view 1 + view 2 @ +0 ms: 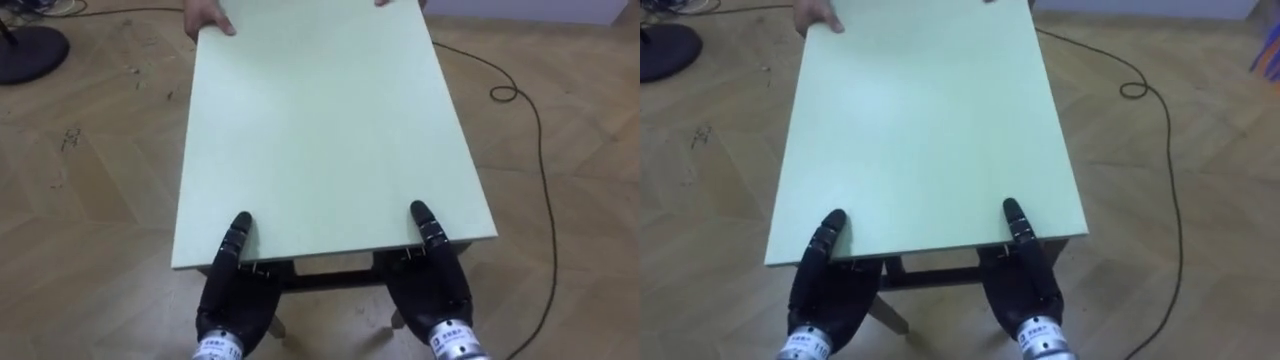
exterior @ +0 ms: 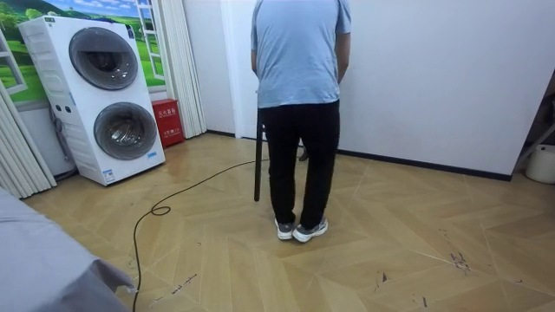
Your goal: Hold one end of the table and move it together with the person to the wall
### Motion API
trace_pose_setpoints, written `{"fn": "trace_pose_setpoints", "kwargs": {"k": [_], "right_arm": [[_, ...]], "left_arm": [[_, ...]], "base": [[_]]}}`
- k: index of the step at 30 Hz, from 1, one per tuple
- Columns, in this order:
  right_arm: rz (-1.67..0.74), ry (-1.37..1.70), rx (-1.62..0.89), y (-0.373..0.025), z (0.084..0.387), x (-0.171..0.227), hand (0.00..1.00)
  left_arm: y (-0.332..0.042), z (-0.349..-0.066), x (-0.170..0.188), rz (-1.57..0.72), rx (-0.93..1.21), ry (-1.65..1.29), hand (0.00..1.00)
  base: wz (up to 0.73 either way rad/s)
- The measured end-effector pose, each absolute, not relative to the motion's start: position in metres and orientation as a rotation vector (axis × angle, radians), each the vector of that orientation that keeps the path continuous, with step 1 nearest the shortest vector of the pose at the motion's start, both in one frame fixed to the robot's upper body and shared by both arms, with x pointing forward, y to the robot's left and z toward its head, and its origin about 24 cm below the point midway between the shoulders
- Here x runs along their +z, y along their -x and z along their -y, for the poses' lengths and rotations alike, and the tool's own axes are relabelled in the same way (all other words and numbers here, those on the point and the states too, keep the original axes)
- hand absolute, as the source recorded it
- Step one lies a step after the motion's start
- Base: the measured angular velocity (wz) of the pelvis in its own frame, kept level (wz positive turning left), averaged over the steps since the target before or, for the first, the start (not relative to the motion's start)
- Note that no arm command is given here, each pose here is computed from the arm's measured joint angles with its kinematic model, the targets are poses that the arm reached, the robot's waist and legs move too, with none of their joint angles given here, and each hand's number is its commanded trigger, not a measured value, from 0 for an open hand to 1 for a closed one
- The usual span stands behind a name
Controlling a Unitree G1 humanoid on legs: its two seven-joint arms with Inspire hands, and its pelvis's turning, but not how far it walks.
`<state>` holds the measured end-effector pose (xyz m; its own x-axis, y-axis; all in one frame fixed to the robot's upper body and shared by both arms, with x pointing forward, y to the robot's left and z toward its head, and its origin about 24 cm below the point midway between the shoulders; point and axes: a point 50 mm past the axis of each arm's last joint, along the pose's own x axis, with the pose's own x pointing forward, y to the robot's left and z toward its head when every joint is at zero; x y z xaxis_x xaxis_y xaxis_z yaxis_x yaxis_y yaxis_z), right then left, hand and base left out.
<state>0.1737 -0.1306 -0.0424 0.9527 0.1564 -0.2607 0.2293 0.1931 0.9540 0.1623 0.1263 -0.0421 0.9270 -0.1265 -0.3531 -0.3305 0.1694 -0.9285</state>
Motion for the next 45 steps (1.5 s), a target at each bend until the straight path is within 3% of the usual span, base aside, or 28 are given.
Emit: {"fn": "trace_pose_setpoints", "kwargs": {"k": [9, 32, 45], "right_arm": [[-0.366, -1.377, -0.022, -0.171, 0.125, -0.044, 1.0], [-0.305, -1.348, -0.048, -0.171, 0.14, -0.038, 1.0], [-0.324, -1.367, -0.094, -0.161, 0.139, -0.045, 1.0]], "left_arm": [[-0.159, -0.135, -0.044, -0.386, 0.16, 1.38, 1.0], [-0.162, -0.119, -0.04, -0.407, 0.137, 1.395, 1.0], [-0.161, -0.12, -0.042, -0.435, 0.124, 1.361, 1.0]], "base": [[0.14], [0.31], [0.63]]}}
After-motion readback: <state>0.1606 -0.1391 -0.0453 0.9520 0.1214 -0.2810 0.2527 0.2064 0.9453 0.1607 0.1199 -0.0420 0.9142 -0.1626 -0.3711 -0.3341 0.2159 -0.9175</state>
